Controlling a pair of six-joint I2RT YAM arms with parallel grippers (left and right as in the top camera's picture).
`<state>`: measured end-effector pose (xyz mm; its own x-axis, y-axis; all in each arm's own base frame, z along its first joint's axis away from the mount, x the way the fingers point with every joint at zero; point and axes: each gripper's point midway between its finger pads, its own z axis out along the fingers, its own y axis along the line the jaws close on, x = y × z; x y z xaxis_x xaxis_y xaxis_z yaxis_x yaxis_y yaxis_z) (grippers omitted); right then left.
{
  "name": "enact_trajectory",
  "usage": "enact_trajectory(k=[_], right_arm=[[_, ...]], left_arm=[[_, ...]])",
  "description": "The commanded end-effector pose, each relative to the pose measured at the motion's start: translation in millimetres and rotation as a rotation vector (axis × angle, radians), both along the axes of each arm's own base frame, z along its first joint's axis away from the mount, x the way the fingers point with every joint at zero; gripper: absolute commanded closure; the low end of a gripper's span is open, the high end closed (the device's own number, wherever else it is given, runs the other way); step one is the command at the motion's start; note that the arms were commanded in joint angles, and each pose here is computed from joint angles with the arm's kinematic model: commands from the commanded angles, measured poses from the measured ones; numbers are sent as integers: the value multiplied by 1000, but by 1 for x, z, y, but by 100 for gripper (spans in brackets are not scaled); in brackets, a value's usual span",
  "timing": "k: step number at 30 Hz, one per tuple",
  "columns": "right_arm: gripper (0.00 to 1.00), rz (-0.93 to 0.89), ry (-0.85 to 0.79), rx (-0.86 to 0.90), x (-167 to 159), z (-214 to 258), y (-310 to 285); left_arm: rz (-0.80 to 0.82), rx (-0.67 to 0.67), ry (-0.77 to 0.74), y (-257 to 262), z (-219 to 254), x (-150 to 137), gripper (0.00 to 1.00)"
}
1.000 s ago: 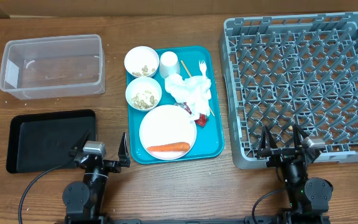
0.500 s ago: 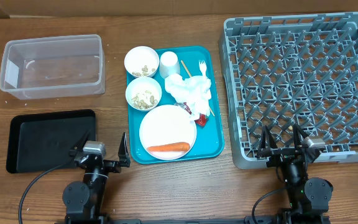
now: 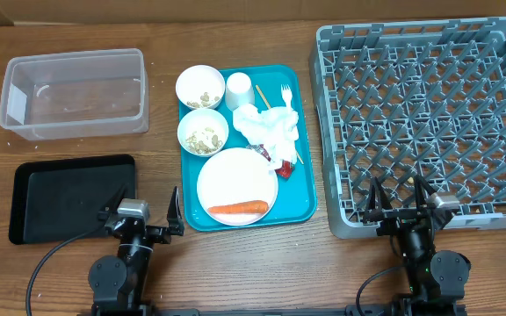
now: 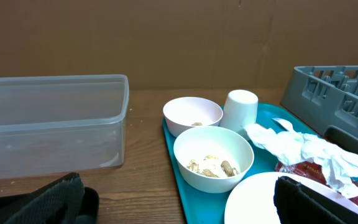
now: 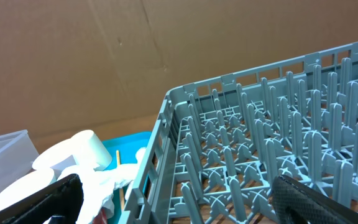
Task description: Sort waste into correct bins and load items into the dishwasher rack
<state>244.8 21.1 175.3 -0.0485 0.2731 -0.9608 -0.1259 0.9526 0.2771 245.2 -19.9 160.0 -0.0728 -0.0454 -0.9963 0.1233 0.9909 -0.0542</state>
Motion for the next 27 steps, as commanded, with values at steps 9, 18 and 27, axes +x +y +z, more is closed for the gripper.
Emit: enact_trajectory(k=[9, 18, 27], right_arm=[[0, -14, -1, -1, 1, -2, -3], [0, -14, -1, -1, 1, -2, -3], [0, -14, -2, -1, 0, -2, -3]], left_arm=[[-3, 22, -7, -1, -1, 0, 0], [-3, 22, -7, -1, -1, 0, 0], [-114, -100, 4, -21, 2, -4, 0]])
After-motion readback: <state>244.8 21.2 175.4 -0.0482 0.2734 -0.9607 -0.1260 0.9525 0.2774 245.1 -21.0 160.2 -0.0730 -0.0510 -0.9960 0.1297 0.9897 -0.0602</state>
